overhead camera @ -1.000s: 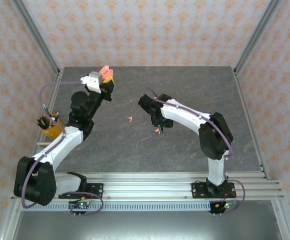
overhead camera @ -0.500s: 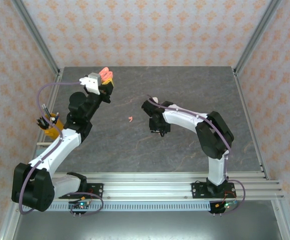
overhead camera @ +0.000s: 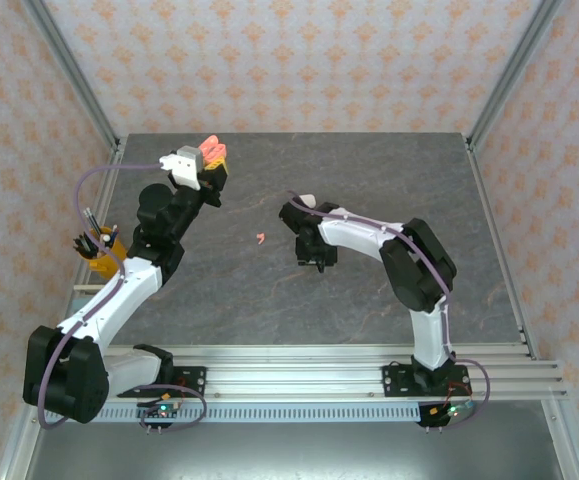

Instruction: Insert the wireless bluetooth earbuds into the charging case

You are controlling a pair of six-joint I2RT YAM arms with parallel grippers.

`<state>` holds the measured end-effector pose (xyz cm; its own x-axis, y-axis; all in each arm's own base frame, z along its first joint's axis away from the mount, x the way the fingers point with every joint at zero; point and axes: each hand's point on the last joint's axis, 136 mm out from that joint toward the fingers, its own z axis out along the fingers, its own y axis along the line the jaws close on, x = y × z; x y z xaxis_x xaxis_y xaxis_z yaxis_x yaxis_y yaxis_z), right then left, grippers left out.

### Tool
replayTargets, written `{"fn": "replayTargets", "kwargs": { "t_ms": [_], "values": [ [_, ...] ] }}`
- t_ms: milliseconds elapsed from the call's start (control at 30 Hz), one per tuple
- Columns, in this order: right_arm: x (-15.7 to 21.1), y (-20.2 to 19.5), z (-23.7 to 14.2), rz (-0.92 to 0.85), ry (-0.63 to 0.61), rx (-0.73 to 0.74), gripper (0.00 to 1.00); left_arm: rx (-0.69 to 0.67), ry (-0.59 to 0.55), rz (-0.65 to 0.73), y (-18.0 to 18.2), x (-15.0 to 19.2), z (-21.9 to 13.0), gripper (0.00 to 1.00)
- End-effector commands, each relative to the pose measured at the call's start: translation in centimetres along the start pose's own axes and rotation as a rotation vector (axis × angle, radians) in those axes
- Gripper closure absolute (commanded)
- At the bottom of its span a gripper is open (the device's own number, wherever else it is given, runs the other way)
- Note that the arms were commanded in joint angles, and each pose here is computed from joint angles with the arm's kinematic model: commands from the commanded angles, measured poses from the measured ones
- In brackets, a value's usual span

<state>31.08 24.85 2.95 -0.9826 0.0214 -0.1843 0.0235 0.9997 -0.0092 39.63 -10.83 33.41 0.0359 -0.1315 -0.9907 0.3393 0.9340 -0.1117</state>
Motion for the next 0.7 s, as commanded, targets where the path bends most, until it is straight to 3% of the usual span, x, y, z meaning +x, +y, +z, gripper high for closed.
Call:
{"fn": "replayTargets", "kwargs": {
  "t_ms": [0,467,667],
  "values": [
    [-1.0,-0.6,0.0,-0.007,-0.022,0.048,0.57,0.009,-0.019,0.015,-0.1,-0.6,-0.1,1.00],
    [-0.4,-1.0,1.0,-0.020,-0.001,0.071,0.60,0.006,-0.022,0.011,0.0,-0.7,-0.1,1.00],
    [0.0,-1.3,1.7,-0.023,0.012,0.084,0.65,0.005,-0.024,0.007,0.0,-0.7,-0.1,1.00]
  ]
}}
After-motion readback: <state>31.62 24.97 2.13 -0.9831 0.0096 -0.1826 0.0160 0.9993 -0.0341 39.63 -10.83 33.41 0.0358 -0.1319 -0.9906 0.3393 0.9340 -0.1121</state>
